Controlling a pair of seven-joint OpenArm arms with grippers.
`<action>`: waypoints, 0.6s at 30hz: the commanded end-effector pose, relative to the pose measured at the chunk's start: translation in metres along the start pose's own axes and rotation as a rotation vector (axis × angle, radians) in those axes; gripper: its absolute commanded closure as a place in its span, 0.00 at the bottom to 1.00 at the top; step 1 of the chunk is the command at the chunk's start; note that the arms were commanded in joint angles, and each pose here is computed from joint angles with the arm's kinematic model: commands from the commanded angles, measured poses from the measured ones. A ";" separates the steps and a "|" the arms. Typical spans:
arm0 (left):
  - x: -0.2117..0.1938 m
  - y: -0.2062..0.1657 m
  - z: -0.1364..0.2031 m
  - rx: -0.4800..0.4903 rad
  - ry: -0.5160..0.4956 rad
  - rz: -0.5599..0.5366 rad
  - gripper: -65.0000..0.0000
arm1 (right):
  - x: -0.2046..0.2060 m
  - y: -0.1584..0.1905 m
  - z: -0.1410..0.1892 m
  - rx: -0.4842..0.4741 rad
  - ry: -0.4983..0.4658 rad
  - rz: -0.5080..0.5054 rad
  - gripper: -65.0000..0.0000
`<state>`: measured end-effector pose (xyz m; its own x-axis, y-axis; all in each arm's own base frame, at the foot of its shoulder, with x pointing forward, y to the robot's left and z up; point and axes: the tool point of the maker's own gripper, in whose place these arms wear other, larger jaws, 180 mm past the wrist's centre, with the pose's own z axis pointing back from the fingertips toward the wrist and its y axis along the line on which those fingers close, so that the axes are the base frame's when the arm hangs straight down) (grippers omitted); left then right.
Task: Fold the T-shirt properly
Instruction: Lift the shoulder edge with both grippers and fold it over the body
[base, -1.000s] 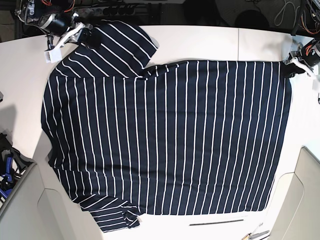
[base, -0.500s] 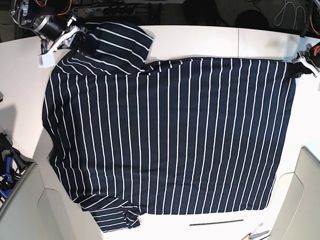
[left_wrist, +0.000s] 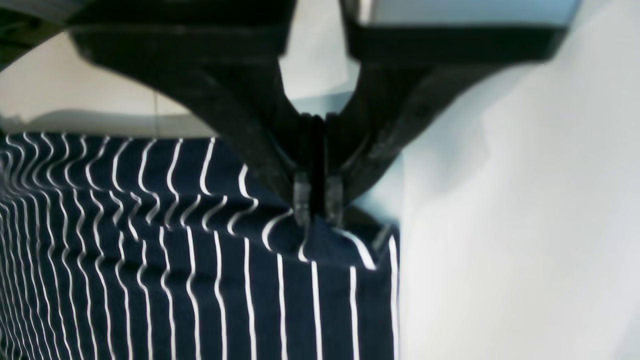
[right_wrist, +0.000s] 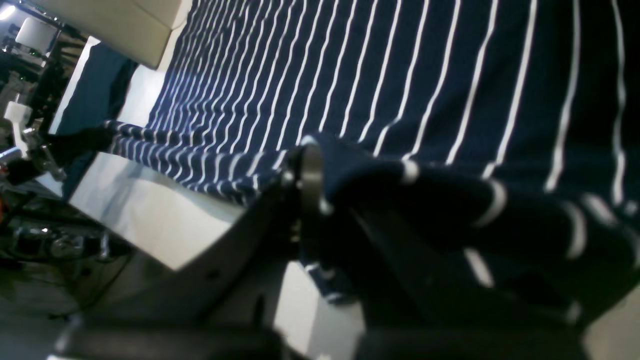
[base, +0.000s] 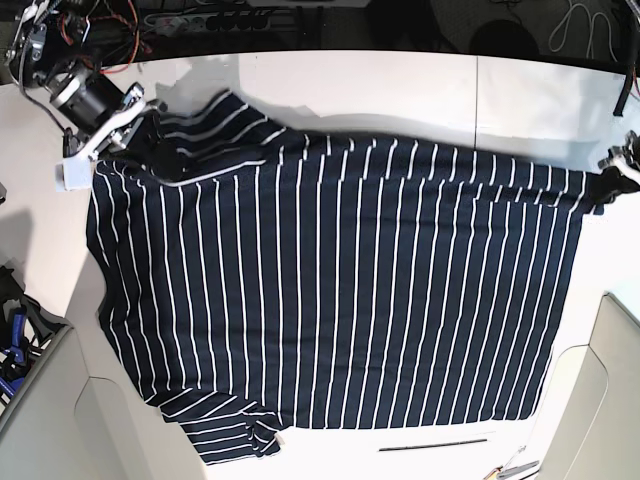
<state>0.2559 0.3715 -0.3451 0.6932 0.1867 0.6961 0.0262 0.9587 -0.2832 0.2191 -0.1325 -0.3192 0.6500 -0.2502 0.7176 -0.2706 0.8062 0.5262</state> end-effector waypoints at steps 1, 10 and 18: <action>0.032 0.003 0.006 0.011 -0.081 -0.052 1.00 | 0.020 0.003 -0.001 0.012 -0.058 0.040 1.00; 0.078 0.004 0.001 0.062 -0.208 -0.135 1.00 | 0.057 -0.020 -0.034 0.028 -0.122 0.010 1.00; 0.087 -0.010 -0.020 0.070 -0.218 -0.266 1.00 | 0.097 -0.038 -0.068 0.038 -0.151 -0.006 1.00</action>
<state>0.3223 0.3679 -0.3159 0.5467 -0.0207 0.8371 0.1231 0.9908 -0.0559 0.3308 -0.1474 -0.3209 0.5934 -0.3244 0.7366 -0.2644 0.7859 0.5590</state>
